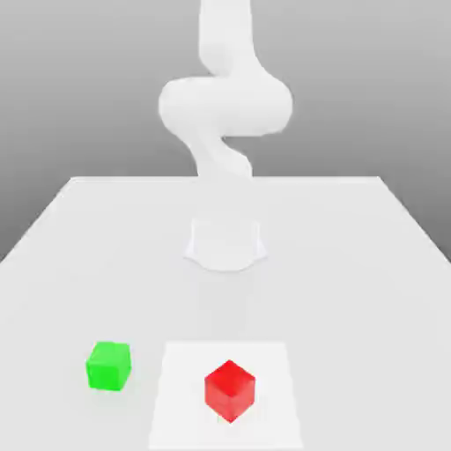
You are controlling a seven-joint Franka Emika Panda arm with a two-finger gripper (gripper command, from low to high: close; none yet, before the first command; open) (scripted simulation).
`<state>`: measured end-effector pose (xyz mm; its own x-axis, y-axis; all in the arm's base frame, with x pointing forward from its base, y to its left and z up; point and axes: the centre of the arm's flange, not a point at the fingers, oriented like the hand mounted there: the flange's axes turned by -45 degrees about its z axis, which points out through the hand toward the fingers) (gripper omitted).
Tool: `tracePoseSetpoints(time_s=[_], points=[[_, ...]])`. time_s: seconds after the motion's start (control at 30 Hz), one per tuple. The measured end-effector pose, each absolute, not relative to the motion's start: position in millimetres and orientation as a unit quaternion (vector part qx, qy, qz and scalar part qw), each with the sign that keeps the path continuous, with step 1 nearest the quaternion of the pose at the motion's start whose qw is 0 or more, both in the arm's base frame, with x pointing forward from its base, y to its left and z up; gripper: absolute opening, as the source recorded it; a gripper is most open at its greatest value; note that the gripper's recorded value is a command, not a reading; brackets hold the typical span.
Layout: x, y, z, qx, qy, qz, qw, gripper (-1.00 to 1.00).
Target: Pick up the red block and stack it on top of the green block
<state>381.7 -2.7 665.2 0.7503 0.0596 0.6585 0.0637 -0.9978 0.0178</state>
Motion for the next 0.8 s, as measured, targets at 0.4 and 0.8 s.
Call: tracePoseSetpoints(time_s=[0.4,0.8], points=[[467.8,6.7,413.6,-0.96,-0.227,-0.165,0.003,0.0],[430.7,6.6,193.3,-0.923,-0.384,-0.003,-0.001,0.0]])
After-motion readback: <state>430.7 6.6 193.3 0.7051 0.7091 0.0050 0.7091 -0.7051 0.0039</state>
